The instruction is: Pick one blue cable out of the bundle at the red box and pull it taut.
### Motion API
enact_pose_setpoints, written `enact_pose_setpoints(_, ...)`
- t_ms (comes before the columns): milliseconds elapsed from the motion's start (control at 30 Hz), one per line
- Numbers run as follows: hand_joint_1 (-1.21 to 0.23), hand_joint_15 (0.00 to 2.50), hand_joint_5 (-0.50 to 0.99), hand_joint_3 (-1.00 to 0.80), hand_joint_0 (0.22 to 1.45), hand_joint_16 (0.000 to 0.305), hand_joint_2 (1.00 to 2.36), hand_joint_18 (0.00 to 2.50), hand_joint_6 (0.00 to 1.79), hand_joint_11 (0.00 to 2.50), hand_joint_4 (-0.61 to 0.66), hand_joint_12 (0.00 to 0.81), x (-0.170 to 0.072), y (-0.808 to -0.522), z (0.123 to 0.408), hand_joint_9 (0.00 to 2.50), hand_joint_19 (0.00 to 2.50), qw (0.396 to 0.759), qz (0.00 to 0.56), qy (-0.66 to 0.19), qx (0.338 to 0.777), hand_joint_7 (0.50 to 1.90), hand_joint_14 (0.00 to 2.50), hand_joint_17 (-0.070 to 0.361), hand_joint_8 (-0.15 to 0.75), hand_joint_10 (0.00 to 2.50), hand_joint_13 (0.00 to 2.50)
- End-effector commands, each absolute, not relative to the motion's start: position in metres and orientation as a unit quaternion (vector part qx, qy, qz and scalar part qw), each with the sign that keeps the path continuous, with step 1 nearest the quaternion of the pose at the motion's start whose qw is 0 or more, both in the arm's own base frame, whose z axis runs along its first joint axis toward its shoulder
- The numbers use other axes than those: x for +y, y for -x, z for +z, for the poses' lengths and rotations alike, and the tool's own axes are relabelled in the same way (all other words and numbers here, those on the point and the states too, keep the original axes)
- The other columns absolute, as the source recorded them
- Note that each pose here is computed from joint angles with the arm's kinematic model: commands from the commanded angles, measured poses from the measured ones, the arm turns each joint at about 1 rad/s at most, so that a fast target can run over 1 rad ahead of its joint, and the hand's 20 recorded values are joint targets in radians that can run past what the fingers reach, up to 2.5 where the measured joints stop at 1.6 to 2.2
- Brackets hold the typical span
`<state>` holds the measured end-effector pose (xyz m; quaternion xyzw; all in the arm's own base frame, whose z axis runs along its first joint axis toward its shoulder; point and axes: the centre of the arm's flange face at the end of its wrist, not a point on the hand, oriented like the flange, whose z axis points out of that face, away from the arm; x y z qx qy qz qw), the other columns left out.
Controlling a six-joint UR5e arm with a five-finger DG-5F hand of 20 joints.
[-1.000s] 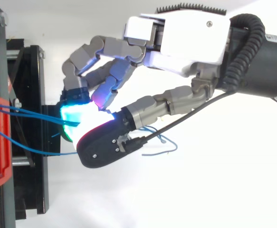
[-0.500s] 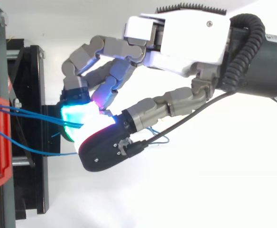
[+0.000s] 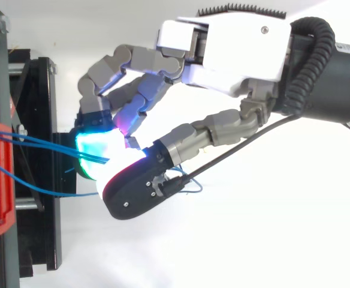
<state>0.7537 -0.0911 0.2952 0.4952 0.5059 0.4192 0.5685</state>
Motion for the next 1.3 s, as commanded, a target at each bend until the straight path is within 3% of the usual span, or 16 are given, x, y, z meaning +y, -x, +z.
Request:
enact_pose_setpoints(0,-0.89,0.31,-0.22,-0.49,0.85,0.05,1.0,0.49,0.95,1.21,-0.05,0.331,-0.0901,-0.7537,0.2947,0.89,0.27,0.568,0.419,-0.495,0.507,0.97,0.01,0.112,0.263,0.01,0.57)
enact_pose_setpoints(400,-0.98,0.28,-0.25,-0.5,0.77,0.054,1.0,0.48,0.95,1.22,0.01,0.345,-0.0901,-0.7535,0.2946,0.7,0.16,0.568,0.419,-0.495,0.507,0.93,0.01,0.122,0.276,0.01,0.48)
enact_pose_setpoints(467,-1.0,0.28,-0.25,-0.5,0.7,0.055,1.0,0.47,0.94,1.22,0.03,0.349,-0.0901,-0.754,0.2954,0.69,0.19,0.569,0.42,-0.494,0.506,0.93,0.01,0.123,0.28,0.01,0.48)
enact_pose_setpoints(567,-0.93,0.3,-0.24,-0.5,0.58,0.056,1.0,0.46,0.94,1.23,0.09,0.362,-0.0901,-0.7538,0.2953,0.72,0.23,0.568,0.419,-0.495,0.507,0.92,0.01,0.127,0.306,0.01,0.48)
enact_pose_setpoints(767,-0.79,0.31,-0.23,-0.5,0.49,0.063,1.0,0.46,0.93,1.24,0.13,0.388,-0.0891,-0.7542,0.2956,0.79,0.27,0.569,0.42,-0.494,0.506,0.89,0.01,0.141,0.341,0.01,0.51)
enact_pose_setpoints(933,-0.7,0.32,-0.22,-0.5,0.57,0.058,1.0,0.43,0.93,1.24,0.11,0.368,-0.0894,-0.7542,0.2956,0.81,0.3,0.57,0.419,-0.495,0.505,0.95,0.01,0.13,0.324,0.01,0.5)
enact_pose_setpoints(1067,-0.74,0.32,-0.22,-0.22,0.65,0.056,1.01,0.43,0.94,1.25,0.07,0.356,-0.0905,-0.7539,0.2954,0.83,0.3,0.57,0.418,-0.496,0.505,1.02,0.01,0.127,0.314,0.01,0.51)
enact_pose_setpoints(1267,-0.81,0.31,-0.22,-0.24,0.71,0.055,1.02,0.49,0.95,1.26,0.0,0.355,-0.0894,-0.754,0.2954,0.85,0.28,0.569,0.419,-0.495,0.505,0.95,0.01,0.124,0.307,0.01,0.55)
